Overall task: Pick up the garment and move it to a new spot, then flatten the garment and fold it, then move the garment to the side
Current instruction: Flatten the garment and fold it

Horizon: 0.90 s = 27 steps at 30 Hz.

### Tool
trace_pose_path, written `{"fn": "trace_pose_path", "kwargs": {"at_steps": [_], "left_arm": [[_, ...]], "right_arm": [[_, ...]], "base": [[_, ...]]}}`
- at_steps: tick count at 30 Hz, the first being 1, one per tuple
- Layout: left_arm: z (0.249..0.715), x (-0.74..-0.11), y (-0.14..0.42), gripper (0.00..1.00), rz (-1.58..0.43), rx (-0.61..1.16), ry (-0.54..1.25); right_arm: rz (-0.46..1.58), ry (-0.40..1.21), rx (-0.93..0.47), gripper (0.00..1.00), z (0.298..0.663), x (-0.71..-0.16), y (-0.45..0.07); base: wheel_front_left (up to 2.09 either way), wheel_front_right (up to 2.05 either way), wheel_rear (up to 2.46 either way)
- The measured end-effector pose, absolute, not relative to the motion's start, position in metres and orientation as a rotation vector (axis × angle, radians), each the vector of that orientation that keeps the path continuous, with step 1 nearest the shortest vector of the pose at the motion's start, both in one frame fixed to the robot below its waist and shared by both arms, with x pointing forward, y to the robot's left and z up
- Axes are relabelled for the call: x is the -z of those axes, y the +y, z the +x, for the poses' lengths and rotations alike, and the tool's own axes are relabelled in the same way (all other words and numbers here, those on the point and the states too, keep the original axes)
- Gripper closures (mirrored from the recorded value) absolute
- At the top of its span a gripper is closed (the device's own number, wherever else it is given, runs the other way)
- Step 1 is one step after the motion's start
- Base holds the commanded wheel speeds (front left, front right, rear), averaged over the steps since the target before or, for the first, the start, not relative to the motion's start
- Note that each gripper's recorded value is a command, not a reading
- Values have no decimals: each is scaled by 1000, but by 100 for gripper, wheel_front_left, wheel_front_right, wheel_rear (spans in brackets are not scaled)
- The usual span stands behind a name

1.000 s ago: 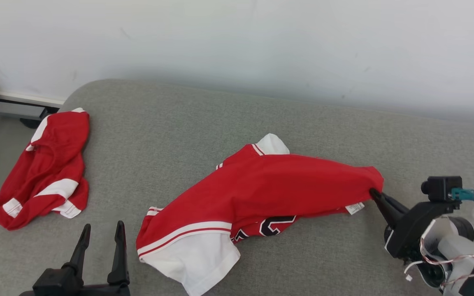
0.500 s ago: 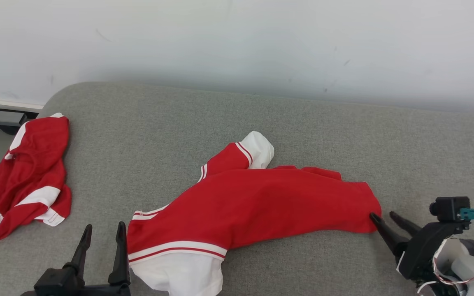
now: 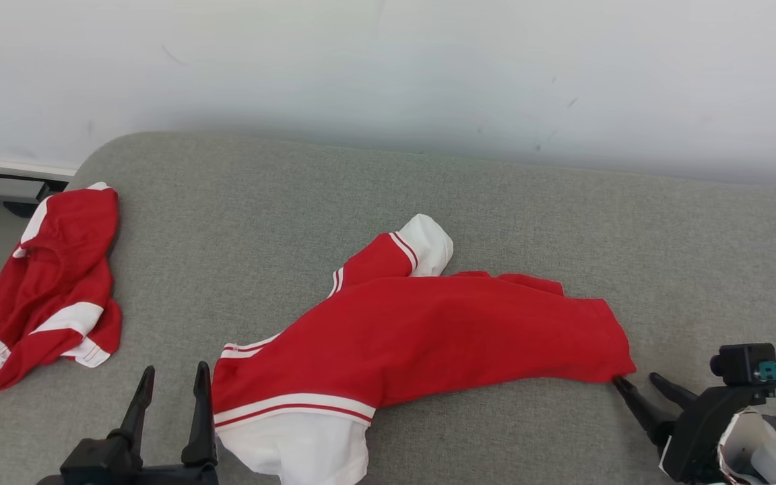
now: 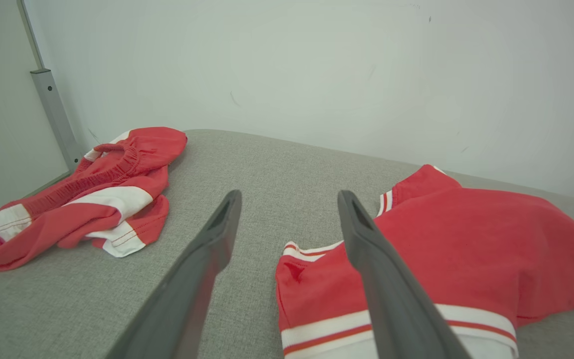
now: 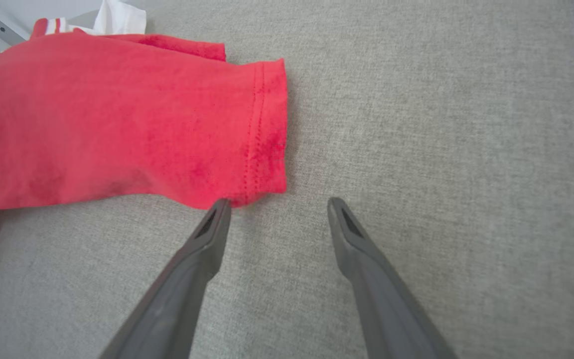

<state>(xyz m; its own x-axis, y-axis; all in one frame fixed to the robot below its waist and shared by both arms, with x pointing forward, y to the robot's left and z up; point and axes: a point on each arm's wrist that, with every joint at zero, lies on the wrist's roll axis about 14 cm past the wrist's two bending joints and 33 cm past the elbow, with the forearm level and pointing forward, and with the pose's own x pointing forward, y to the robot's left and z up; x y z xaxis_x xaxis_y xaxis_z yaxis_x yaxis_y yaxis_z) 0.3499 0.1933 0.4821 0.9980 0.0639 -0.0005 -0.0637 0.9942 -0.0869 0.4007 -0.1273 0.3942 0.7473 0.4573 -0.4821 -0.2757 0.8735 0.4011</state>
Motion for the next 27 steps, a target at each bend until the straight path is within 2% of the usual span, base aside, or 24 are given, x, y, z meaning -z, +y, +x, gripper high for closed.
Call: {"fn": "trace_pose_path", "kwargs": {"at_steps": [9,11,12,13,14,19,27], "left_arm": [[348,-483,196,0,-87,-77,-5],[347,-483,197,0,-87,-79,-5],[346,-483,197,0,-87,-81,-4],[346,-483,197,0,-87,-81,-4],[345,-483,198,0,-87,-84,-4],[344,-482,201,0,-88,-87,-2],[347,-483,193,0,-86,-68,-7]], "right_arm": [[293,607,-405,0,408,-390,-118],[275,624,-398,55,409,-386,-118],[263,628,-398,76,409,-384,-118],[263,628,-398,83,409,-384,-118],[263,637,-399,100,409,-382,-114],[279,631,-418,100,410,-385,-103],[317,556,-477,100,413,-422,-99]], "base": [[0,0,0],[0,0,0],[0,0,0],[0,0,0],[0,0,0],[0,0,0],[0,0,0]]}}
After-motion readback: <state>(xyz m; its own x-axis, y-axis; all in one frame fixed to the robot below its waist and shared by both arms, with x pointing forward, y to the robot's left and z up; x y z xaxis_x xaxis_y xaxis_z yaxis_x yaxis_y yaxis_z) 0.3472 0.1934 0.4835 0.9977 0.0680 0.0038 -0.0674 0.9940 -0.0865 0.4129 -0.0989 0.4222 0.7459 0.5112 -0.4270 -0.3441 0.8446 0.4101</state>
